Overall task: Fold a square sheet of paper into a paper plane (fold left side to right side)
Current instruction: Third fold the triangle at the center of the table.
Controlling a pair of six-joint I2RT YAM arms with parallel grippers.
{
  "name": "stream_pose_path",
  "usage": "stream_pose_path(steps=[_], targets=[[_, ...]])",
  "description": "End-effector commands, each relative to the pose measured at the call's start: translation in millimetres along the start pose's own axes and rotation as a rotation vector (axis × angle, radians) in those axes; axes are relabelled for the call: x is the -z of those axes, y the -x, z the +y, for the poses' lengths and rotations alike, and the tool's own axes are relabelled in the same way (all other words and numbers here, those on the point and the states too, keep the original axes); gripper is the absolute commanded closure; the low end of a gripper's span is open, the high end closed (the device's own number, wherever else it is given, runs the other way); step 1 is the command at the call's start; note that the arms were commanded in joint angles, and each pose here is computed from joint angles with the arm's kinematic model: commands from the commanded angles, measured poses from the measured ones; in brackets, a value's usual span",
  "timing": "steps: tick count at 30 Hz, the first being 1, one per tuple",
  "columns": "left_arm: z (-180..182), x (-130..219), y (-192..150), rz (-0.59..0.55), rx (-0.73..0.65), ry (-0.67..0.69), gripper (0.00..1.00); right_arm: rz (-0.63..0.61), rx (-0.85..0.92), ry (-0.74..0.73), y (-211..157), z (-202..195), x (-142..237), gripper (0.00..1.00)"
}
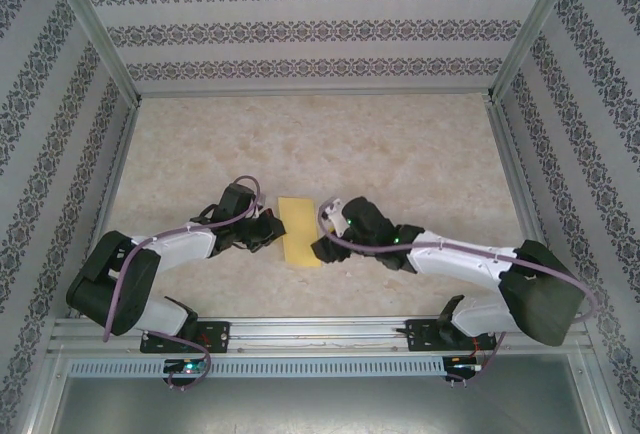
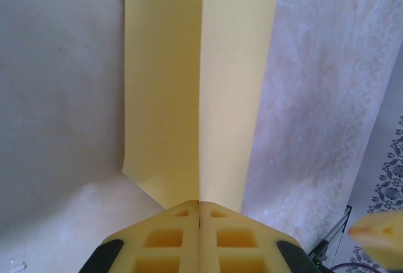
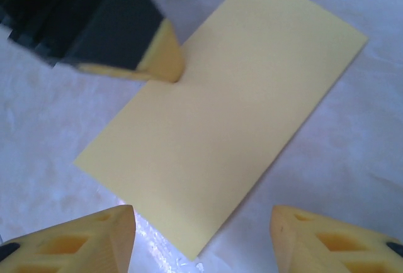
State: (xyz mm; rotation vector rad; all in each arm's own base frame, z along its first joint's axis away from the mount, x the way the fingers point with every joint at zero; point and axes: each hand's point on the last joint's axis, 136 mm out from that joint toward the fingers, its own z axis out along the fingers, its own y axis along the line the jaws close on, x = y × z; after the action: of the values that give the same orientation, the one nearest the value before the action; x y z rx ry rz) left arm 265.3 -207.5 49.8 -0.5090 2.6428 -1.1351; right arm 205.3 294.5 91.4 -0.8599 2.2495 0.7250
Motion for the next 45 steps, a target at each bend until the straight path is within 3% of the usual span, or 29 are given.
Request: stream_pose_path(steps=[1,4,10,18,29,36,45], targets=[[-10,2,1,-0.025,0.024,-0.040,1.00,-0.105,0.198,-0.057,9,10,0,0.41],[-11,1,-2,-0.013,0.024,-0.042,1.00,-0.099,0.360,-0.061,-2,29,-7,0.41],[-10,-1,-4,-0.007,0.024,-0.042,1.00,-0.060,0.468,-0.110,-15,41,-24,0.39],[-13,-3,-5,0.004,0.018,-0.047,1.00,-0.009,0.536,-0.185,-22,48,-38,0.23],[-14,-7,-7,0.012,0.016,-0.045,1.00,-0.019,0.535,-0.232,-6,49,-57,0.27],[-12,-9,-8,0.013,0.018,-0.043,1.00,-0.017,0.514,-0.240,-6,48,-61,0.44],[-7,-12,-8,0.019,0.011,-0.024,0.98,0.009,0.456,-0.204,-19,48,-62,0.84]])
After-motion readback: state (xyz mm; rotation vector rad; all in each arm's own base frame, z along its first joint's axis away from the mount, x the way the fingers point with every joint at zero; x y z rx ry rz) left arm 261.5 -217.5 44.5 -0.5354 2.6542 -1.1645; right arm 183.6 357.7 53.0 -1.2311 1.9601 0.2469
